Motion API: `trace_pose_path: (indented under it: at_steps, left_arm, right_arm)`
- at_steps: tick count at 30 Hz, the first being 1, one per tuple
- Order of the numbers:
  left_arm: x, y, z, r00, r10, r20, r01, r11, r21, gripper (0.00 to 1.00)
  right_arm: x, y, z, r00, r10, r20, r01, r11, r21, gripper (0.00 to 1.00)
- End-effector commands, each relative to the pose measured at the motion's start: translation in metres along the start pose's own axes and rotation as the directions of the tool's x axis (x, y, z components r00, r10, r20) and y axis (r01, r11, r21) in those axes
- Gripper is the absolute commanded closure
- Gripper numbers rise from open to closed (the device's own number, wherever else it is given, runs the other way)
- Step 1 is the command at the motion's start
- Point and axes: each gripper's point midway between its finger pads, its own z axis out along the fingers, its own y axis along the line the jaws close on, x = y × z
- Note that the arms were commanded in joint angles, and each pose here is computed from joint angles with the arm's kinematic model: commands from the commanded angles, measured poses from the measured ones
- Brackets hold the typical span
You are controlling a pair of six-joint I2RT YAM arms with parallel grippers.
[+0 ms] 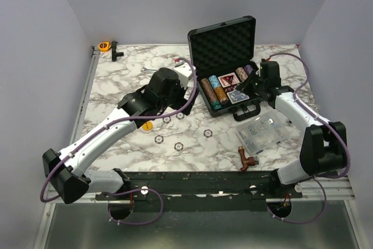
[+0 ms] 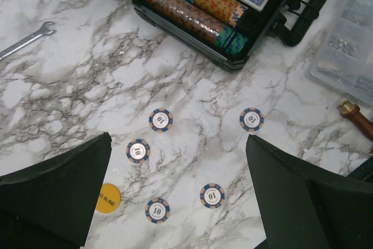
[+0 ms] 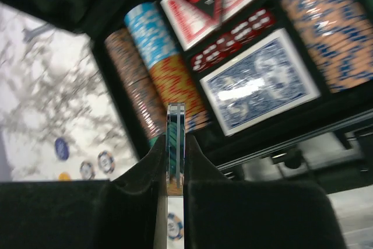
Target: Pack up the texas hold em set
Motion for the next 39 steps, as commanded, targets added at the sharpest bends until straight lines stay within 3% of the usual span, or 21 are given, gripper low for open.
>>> trace_pose_path:
  at_steps: [1, 6, 12, 27, 34, 39]
  left_arm:
    - [-0.017, 0.026, -0.022, 0.994, -0.05, 0.097, 0.064, 0.989, -0.136, 0.02]
    - [-0.023, 0.023, -0.032, 0.99, -0.057, 0.129, 0.071, 0.991, -0.112, 0.02]
    - [-0.026, 0.021, -0.039, 0.987, -0.065, 0.145, 0.079, 0.993, -0.092, 0.02]
    - [-0.026, 0.014, -0.039, 0.987, -0.079, 0.141, 0.088, 0.995, -0.052, 0.02]
    - [-0.025, 0.013, -0.038, 0.987, -0.082, 0.137, 0.089, 0.995, -0.045, 0.02]
    - [-0.026, 0.012, -0.038, 0.987, -0.084, 0.139, 0.091, 0.995, -0.041, 0.02]
  right_arm:
    - [-0.021, -0.055, 0.01, 0.996, -0.028, 0.081, 0.009, 0.975, 0.223, 0.99]
    - [-0.046, -0.074, 0.024, 0.993, -0.019, 0.118, -0.013, 0.965, 0.263, 0.99]
    - [-0.036, -0.079, 0.049, 0.999, 0.022, 0.039, -0.029, 0.981, 0.192, 0.95]
    - [-0.027, -0.082, 0.066, 0.997, 0.078, 0.003, -0.078, 0.988, 0.135, 0.85]
    - [-0.026, -0.091, 0.063, 0.997, 0.083, 0.004, -0.082, 0.982, 0.171, 0.67]
    - [-0.027, -0.094, 0.057, 0.997, 0.076, 0.009, -0.076, 0.978, 0.195, 0.62]
